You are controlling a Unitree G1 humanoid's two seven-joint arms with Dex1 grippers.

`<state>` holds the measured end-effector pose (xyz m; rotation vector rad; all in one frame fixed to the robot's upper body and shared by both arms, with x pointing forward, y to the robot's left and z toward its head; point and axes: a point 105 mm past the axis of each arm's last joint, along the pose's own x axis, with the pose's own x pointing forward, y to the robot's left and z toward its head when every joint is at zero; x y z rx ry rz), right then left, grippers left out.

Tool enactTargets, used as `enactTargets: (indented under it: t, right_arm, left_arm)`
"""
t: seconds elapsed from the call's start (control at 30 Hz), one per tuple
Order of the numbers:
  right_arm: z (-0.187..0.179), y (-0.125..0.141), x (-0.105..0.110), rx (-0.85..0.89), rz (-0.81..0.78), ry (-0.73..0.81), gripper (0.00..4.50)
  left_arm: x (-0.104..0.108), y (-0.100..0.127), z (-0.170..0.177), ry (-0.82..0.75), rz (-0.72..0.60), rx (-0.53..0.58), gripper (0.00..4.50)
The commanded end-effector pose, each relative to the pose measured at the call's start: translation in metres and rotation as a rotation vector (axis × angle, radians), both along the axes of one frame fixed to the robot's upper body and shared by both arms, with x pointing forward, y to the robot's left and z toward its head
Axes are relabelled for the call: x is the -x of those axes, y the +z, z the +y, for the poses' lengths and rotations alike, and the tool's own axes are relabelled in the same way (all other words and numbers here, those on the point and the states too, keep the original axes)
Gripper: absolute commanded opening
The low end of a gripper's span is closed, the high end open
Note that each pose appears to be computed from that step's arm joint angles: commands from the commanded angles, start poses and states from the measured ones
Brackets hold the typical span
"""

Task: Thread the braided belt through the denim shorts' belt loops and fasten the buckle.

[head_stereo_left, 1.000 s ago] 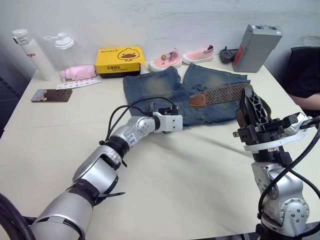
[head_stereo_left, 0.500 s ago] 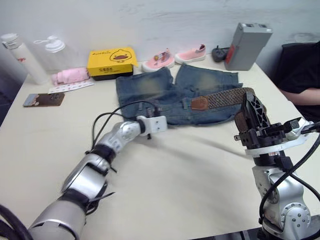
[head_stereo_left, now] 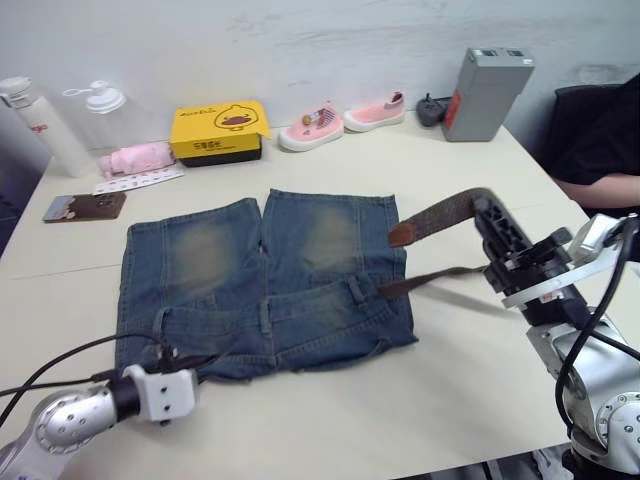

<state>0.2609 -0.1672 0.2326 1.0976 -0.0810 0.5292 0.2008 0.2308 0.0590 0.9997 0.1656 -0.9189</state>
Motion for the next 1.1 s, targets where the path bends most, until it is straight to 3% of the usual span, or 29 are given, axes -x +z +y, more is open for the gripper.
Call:
enactTargets:
  t: [0.03, 0.13, 0.27, 0.5, 0.6, 0.77, 1.1]
  right_arm:
    - [0.013, -0.013, 0.001, 0.070, 0.058, 0.051, 0.00]
    - [0.018, -0.021, -0.003, 0.110, 0.097, 0.063, 0.00]
    - [0.015, -0.026, -0.012, 0.123, 0.124, 0.032, 0.00]
    - [0.017, -0.040, -0.019, 0.170, 0.162, 0.022, 0.00]
    - [0.021, -0.048, -0.018, 0.174, 0.188, 0.037, 0.00]
    - [0.027, -0.061, -0.019, 0.233, 0.207, 0.034, 0.00]
    - [0.034, -0.076, -0.018, 0.367, 0.203, 0.022, 0.00]
  left_arm:
    - [0.008, -0.009, 0.008, -0.004, 0.055, -0.032, 1.06]
    - [0.004, 0.002, 0.000, 0.012, 0.078, 0.063, 2.08]
    - [-0.001, 0.038, -0.015, -0.013, 0.190, 0.265, 3.68]
    - [0.016, 0.091, -0.039, -0.141, 0.663, 0.513, 3.68]
    - [-0.005, 0.107, -0.056, -0.146, 0.622, 0.646, 3.68]
    - [-0.030, 0.099, -0.080, -0.129, 0.543, 0.712, 3.68]
    - [-0.035, 0.093, -0.098, -0.123, 0.518, 0.777, 3.68]
